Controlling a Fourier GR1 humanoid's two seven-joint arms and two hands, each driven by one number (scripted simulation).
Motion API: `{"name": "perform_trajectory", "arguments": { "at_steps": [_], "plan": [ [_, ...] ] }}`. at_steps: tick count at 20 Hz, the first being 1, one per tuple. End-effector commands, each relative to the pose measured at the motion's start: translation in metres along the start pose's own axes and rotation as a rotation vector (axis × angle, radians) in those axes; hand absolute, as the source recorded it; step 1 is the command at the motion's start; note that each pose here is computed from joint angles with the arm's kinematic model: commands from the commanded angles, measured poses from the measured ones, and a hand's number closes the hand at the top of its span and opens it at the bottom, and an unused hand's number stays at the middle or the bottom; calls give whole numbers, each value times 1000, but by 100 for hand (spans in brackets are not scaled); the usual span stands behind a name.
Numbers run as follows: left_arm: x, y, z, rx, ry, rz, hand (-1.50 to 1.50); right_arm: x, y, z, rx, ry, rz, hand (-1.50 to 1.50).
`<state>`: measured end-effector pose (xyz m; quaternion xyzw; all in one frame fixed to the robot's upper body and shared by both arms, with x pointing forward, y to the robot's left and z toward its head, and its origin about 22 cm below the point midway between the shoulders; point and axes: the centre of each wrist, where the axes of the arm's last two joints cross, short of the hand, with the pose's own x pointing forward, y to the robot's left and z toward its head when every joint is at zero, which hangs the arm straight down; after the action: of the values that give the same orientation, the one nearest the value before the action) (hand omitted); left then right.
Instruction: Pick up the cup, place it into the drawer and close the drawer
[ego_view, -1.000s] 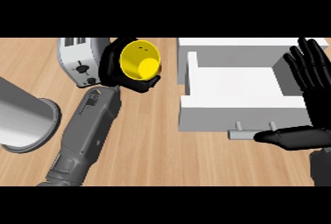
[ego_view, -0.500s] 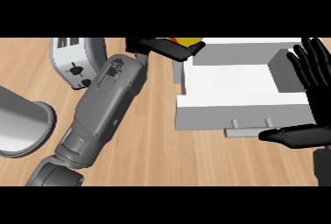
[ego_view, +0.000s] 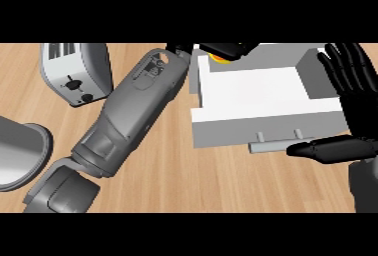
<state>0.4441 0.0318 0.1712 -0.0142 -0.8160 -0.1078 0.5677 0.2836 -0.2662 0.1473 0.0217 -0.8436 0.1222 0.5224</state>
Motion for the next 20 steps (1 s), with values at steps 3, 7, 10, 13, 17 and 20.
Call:
{"name": "perform_trajectory", "arguments": {
  "at_steps": [3, 7, 10, 13, 17, 20],
  "plan": [
    [-31, 1, 9, -92, 138, -84, 150, 3, 2, -7, 25, -26, -2, -150],
    [-36, -1, 12, -159, 208, -119, 150, 13, 9, -16, 36, -43, -17, -150],
    [-42, -2, 16, -164, 192, -140, 150, 9, 1, -26, 84, -27, -9, -150],
    [-43, -3, 18, -151, 179, -113, -150, 17, 20, -33, 115, -80, -53, -150],
    [-52, 0, 26, -104, 149, 23, -150, 9, 34, -33, 261, -80, -151, -150],
    [-38, -3, 19, -97, 77, 124, -150, 7, 43, -27, 394, -93, -186, 150]
  ]
}}
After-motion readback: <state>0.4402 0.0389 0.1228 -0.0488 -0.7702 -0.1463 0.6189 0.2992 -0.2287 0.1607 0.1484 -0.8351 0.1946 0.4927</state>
